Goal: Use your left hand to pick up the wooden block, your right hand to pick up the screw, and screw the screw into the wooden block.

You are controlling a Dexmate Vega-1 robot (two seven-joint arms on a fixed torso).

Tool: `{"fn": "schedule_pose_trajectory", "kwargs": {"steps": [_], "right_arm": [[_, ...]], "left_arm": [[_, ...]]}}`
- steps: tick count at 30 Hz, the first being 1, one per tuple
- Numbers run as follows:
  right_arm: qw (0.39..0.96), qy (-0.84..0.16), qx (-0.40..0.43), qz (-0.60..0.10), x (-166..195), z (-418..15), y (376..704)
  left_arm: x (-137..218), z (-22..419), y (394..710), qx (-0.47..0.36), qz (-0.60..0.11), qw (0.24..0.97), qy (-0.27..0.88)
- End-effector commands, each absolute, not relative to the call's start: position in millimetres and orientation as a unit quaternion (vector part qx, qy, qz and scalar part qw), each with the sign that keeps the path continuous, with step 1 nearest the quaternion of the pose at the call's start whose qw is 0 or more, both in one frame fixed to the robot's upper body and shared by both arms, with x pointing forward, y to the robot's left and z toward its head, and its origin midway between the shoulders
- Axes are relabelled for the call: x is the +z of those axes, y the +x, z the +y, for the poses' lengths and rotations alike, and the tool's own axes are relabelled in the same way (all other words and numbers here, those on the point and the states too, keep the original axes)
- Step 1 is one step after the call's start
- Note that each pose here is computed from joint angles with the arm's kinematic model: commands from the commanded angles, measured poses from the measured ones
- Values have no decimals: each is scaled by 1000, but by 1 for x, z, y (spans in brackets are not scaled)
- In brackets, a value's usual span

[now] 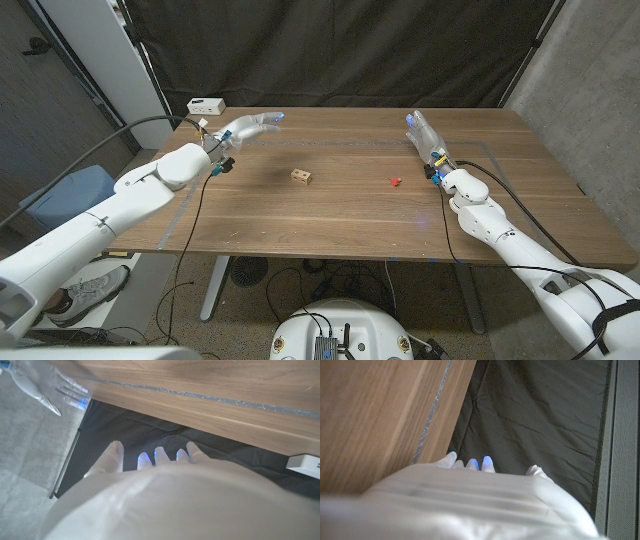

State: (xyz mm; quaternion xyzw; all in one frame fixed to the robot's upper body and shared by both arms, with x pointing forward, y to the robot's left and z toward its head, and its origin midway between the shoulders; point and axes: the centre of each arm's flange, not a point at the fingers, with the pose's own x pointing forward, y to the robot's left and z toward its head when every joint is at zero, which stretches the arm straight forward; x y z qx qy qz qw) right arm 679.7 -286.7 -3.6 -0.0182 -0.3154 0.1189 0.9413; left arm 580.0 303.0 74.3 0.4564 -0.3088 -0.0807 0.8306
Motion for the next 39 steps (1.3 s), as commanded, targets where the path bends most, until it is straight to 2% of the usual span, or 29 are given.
{"fn": "schedule_pose_trajectory", "kwargs": {"steps": [1, 25, 31, 39], "right_arm": [[941, -14, 117, -316, -4, -290, 683], [943, -3, 107, -316, -9, -289, 689], [943, -1, 103, -317, -10, -287, 688], [944, 3, 98, -316, -13, -285, 686]], "left_arm": [[98, 293, 574, -98, -290, 775, 553], [121, 275, 558, -109, -245, 667, 695], [120, 265, 550, -95, -239, 619, 742], [110, 258, 541, -47, -249, 593, 764]]}}
